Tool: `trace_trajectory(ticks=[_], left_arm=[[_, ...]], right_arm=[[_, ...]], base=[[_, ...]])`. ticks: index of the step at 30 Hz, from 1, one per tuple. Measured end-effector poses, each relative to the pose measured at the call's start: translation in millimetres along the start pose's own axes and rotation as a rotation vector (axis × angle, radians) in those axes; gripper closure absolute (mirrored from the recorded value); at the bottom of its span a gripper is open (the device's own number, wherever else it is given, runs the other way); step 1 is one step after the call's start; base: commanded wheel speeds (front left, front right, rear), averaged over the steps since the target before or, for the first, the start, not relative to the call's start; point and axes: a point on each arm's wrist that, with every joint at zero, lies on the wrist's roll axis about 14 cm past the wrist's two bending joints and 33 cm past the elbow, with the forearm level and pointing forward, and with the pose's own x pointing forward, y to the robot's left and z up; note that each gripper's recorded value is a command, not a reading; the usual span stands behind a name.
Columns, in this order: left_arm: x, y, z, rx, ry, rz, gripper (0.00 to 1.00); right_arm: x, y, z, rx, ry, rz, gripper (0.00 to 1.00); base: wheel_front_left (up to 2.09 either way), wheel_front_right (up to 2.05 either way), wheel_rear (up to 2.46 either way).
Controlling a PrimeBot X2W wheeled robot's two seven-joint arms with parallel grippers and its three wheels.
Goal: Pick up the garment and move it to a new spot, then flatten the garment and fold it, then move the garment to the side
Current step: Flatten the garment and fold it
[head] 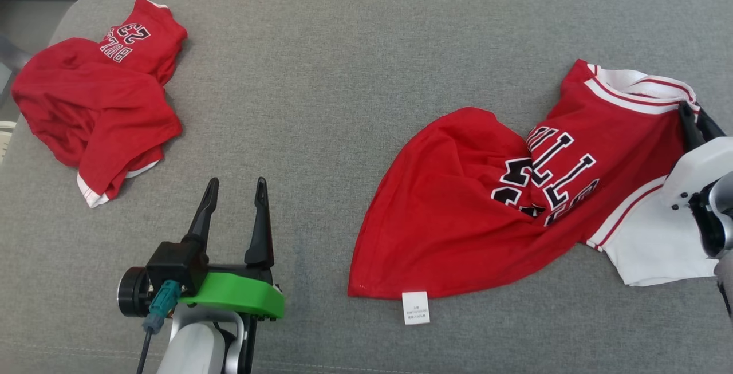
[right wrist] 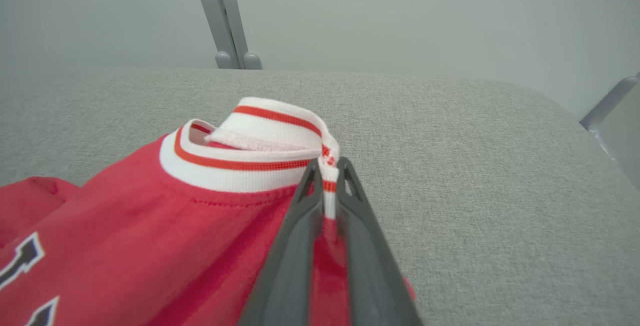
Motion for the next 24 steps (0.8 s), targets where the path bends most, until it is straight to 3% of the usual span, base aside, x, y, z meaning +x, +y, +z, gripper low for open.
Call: trace_trajectory(ticks=[1, 2, 13, 20, 24], left_arm=[[-1, 0, 0, -0.003, 0.000, 0.002, 0.00], [-1, 1, 0, -0.004, 0.000, 0.004, 0.00], [-8, 5, 11, 0.005, -0.030, 0.012, 0.00], [-11, 3, 17, 0.013, -0.049, -0.006, 0.00], [-15, -1, 18, 0.017, -0.054, -0.023, 0.00]], right_arm=[[2, 4, -2, 0.010, 0.004, 0.007, 0.27], [3, 7, -6, 0.010, 0.015, 0.011, 0.00], [-21, 3, 27, -0.010, -0.164, 0.006, 0.00], [-61, 9, 65, -0.006, -0.332, 0.029, 0.00], [-91, 19, 66, 0.007, -0.383, 0.045, 0.00]], base=[[0.00, 0.00, 0.00], [0.00, 0.00, 0.00], [0.00, 0.00, 0.00], [0.00, 0.00, 0.00], [0.00, 0.00, 0.00]])
